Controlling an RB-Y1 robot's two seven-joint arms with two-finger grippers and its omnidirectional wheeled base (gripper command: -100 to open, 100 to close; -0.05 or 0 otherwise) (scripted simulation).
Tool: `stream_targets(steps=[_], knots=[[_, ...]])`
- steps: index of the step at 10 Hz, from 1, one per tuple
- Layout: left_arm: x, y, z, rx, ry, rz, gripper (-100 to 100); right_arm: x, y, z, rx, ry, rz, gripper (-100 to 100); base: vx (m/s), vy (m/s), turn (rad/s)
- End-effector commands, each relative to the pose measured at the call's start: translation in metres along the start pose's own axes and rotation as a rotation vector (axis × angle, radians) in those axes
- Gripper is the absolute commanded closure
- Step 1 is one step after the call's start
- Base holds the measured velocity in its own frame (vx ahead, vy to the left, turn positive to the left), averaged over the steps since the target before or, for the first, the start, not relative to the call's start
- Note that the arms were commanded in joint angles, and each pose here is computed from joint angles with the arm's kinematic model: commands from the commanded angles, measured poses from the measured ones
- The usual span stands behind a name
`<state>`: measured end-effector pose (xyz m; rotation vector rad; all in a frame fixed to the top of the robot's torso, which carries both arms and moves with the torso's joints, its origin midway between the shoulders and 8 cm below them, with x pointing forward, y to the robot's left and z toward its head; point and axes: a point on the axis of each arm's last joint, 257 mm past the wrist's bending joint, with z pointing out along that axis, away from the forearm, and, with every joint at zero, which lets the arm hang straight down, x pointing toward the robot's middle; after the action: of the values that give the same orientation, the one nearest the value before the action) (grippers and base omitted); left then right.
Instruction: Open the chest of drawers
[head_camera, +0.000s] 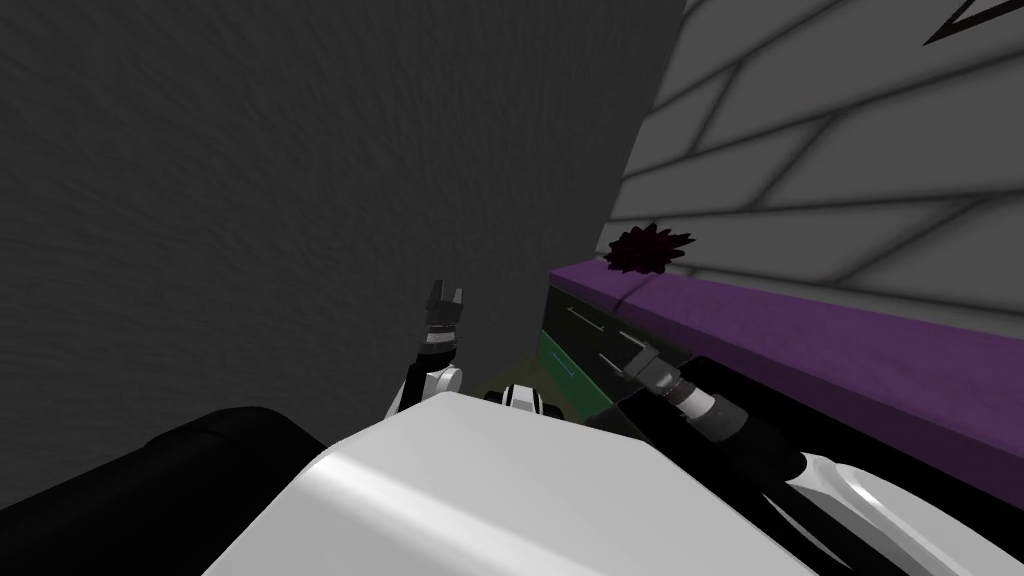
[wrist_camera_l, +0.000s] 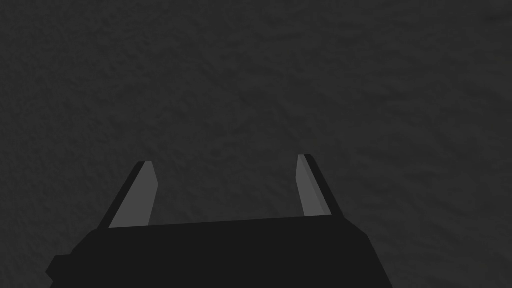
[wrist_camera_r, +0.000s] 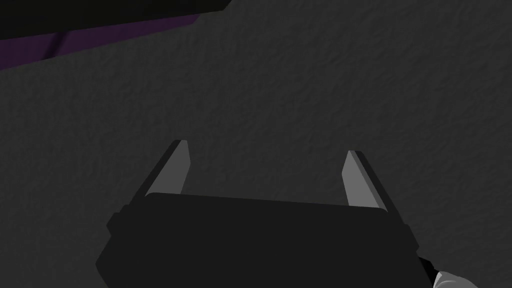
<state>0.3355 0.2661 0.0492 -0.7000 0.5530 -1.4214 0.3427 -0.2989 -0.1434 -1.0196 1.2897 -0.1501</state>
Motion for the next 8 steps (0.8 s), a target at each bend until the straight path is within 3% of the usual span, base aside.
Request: stream_targets(steps=[1,8], knots=[[0.0,0.0,0.0,0.0,0.0,0.0,0,0.019,-0.003,-0.007,-0.059,0.058,-0.124,-100,0.034,0.031,0.035],[0.0,0.0,0.0,0.0,0.0,0.0,0,0.085,-0.021,-0.038,-0.278,0.234,-0.558,-100,0.045,0.041,0.062]])
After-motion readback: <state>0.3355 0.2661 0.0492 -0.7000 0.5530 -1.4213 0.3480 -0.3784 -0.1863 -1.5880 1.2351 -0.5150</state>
